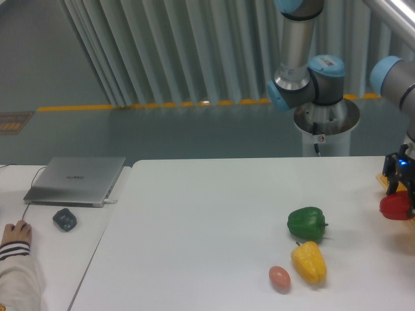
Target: Place the red peppers in a basket
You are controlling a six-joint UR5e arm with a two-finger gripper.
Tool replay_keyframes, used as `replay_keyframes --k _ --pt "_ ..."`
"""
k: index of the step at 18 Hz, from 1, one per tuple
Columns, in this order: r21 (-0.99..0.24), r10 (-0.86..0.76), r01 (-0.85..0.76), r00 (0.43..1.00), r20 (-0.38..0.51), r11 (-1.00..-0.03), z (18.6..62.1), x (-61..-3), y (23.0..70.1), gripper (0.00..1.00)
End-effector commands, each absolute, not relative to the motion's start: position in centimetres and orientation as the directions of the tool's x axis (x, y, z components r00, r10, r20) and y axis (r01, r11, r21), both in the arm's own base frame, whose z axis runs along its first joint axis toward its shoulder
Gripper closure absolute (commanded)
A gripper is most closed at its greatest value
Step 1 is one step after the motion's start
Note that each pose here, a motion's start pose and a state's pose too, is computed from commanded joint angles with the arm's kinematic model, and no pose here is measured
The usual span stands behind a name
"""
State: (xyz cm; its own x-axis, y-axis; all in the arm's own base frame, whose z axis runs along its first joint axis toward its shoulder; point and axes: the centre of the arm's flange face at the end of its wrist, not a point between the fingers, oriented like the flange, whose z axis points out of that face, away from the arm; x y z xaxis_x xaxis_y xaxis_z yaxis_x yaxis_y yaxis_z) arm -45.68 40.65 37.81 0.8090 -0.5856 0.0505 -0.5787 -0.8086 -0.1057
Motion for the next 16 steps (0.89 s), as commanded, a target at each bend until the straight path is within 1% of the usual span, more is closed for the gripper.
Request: replay_keyframes --k 2,3,5,6,7,8,12,14,15,16 --pt "-0.112 -0.643 -0.635 0.764 0.056 -0.764 37.7 -46.3 39.6 0.45" --pt "-0.097 -0.688 -0.681 0.723 0.062 -0.726 37.6 -47.1 38.5 0.45" --pt "-0.018 -0.774 -0.775 0.628 0.088 -0.631 37.7 -47.5 37.6 0.45" --pt "0.016 -0.800 -0.805 0.591 0.105 -0.593 37.8 -47.6 37.5 0.44" --pt "0.033 -0.809 -0.816 0.577 0.115 -0.577 37.7 -47.6 37.4 0.43" --pt "0.040 -0.809 -0.817 0.576 0.117 -0.575 37.7 -47.6 37.5 0.40" --pt "0.040 -0.811 -0.818 0.575 0.112 -0.574 37.7 -47.6 37.5 0.39" --pt "0.041 -0.811 -0.818 0.575 0.111 -0.574 37.8 -47.6 37.5 0.29" --pt "0.040 -0.810 -0.817 0.576 0.112 -0.576 37.7 -47.7 37.4 0.28" --pt "0.040 -0.810 -0.817 0.576 0.112 -0.576 37.7 -47.7 37.4 0.21"
